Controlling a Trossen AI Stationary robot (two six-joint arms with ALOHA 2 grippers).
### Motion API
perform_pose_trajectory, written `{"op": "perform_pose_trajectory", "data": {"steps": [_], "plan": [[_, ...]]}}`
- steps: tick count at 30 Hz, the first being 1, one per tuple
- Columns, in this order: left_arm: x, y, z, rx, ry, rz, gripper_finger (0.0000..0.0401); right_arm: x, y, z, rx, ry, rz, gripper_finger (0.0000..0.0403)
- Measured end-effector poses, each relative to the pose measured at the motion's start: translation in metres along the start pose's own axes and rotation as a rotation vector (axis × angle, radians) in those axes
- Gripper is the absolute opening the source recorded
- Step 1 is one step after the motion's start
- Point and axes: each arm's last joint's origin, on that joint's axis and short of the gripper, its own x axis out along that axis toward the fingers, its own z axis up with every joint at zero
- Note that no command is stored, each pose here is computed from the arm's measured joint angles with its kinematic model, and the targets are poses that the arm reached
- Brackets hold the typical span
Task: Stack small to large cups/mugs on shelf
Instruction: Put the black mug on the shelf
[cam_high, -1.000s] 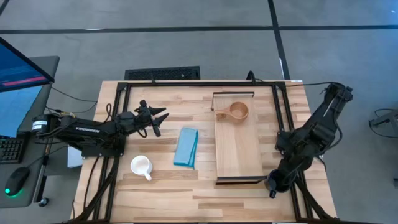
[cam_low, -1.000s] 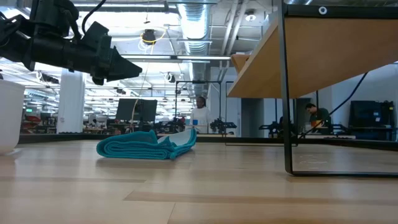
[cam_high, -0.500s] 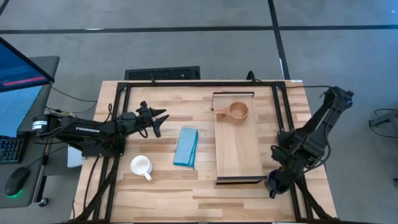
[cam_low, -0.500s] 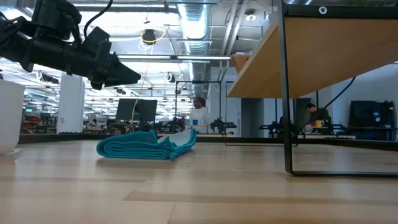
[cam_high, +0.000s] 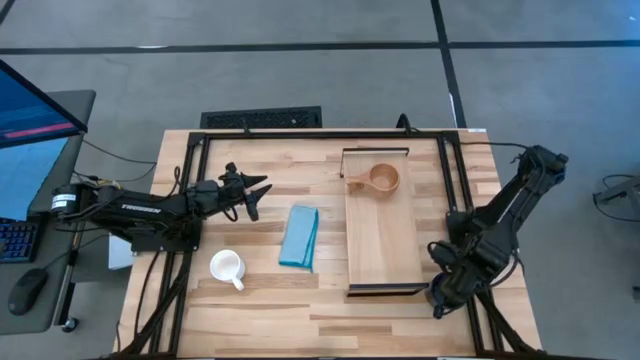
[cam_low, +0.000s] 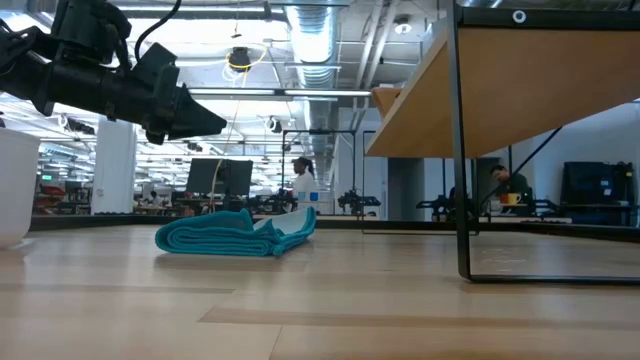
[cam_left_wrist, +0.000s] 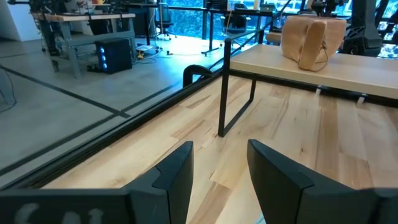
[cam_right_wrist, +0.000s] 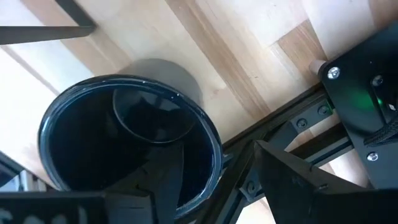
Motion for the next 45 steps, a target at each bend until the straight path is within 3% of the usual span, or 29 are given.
{"op": "perform_pose_trajectory", "data": {"steps": [21,28,34,40,45], "plan": [[0.0,0.0,-0.003,0.007,0.029,0.003,0.0142,0.005,0.007,0.001,0.011,0.012,-0.002,0.0219],[0.0,0.0,-0.003,0.007,0.029,0.003,0.0142,0.005,0.006,0.0,0.096,0.022,-0.009,0.0219],[0.0,0.0,-0.003,0.003,0.029,0.002,0.0142,0.005,0.007,0.0,0.09,0.024,-0.005,0.0219],[0.0,-0.001,-0.004,0.003,0.04,-0.059,0.0142,0.005,0.007,0.0,0.054,0.024,-0.001,0.0219],[0.0,-0.002,-0.004,0.003,0.042,-0.07,0.0142,0.013,0.004,0.001,0.091,0.036,-0.04,0.0217]]}}
